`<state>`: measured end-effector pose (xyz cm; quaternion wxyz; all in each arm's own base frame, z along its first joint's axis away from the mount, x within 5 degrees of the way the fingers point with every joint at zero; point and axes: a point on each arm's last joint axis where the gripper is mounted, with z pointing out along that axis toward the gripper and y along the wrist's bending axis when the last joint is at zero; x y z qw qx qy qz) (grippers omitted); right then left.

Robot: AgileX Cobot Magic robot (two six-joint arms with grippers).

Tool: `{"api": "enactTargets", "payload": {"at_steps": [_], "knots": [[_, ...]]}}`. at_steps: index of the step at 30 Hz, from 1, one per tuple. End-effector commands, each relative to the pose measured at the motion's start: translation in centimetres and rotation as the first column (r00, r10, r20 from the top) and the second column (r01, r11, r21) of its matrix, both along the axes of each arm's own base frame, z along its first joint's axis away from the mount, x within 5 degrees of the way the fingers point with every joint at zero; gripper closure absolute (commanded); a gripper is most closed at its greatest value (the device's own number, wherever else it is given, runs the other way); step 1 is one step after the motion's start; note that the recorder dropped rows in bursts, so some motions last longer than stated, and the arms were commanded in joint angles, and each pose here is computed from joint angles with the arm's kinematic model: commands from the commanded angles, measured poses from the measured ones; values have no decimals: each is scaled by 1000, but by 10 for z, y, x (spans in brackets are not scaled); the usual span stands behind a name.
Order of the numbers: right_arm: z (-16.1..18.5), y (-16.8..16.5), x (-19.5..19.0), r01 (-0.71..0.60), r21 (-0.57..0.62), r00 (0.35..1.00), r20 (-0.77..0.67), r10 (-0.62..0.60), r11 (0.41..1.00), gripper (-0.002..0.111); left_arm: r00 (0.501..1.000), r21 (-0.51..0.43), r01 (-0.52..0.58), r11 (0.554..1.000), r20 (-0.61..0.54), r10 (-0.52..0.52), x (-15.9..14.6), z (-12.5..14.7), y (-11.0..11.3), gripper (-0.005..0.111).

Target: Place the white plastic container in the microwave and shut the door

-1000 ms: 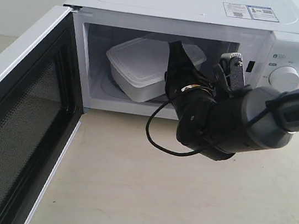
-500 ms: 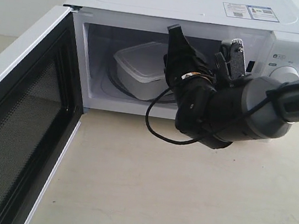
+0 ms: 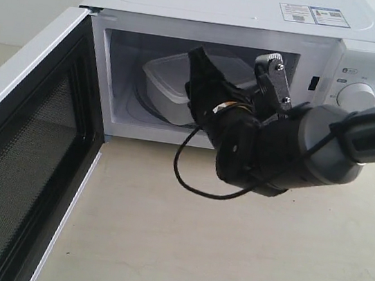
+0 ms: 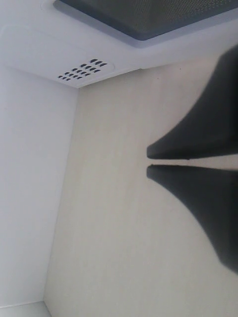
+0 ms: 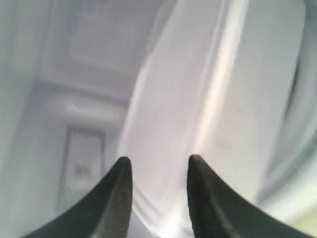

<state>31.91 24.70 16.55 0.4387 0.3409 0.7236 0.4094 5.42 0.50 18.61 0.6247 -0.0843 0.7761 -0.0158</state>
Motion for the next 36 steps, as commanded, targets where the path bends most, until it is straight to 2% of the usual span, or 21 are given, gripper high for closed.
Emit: {"api": "enactTargets", "payload": {"at_steps": [1, 7, 10, 12, 15, 17, 19, 23, 25, 27, 28, 29, 31, 35, 36], "knots": [[-6, -1, -22, -110, -88, 994, 9, 111, 990, 76, 1000, -10, -2, 1000, 7, 2, 0, 0, 0, 102], [-6, -18, -49, -212, -199, 976, 15, 219, 957, 76, 1000, -10, -2, 1000, 7, 2, 0, 0, 0, 102], [-2, -25, -64, -294, -307, 949, 20, 315, 905, 81, 1000, -10, -2, 1000, 7, 2, 0, 0, 0, 102], [1, -26, -74, -379, -411, 904, 29, 427, 829, 91, 1000, -10, -2, 1000, 7, 2, 0, 0, 0, 102], [4, -24, -88, -489, -584, 794, 10, 608, 648, 109, 1000, -10, -2, 1000, 7, 2, 0, 0, 0, 102], [3, -24, -95, -522, -686, 712, -23, 701, 507, 108, 1000, -10, -2, 1000, 7, 2, 0, 0, 0, 102], [0, -24, -98, -521, -738, 672, -45, 739, 429, 108, 1000, -10, -2, 1000, 7, 2, 0, 0, 0, 102], [2, -23, -98, -441, -846, 605, -33, 795, 300, 108, 1000, -10, -2, 1000, 7, 2, 0, 0, 0, 102], [5, -22, -96, -358, -896, 581, 6, 814, 262, 108, 1000, -10, -2, 1000, 7, 2, 0, 0, 0, 102], [7, -24, -91, -289, -914, 609, 53, 791, 284, 108, 1000, -10, -2, 1000, 4, 2, 0, 0, 0, 102], [8, -25, -87, -264, -908, 647, 83, 758, 325, 108, 1000, -10, -2, 1000, 4, 2, 0, 0, 0, 102], [4, -30, -80, -230, -878, 732, 129, 669, 420, 108, 1000, -10, -2, 1000, 4, 2, 0, 0, 0, 102], [0, -32, -75, -195, -854, 777, 165, 607, 482, 108, 1000, -10, -2, 1000, 4, 2, 0, 0, 0, 102], [-19, -30, -69, -165, -845, 794, 192, 577, 508, 108, 1000, -10, -2, 1000, 4, 2, 0, 0, 0, 102], [-25, -31, -67, -147, -830, 807, 214, 551, 538, 108, 1000, -10, -2, 1000, 6, 2, 0, 0, 0, 102]]}}
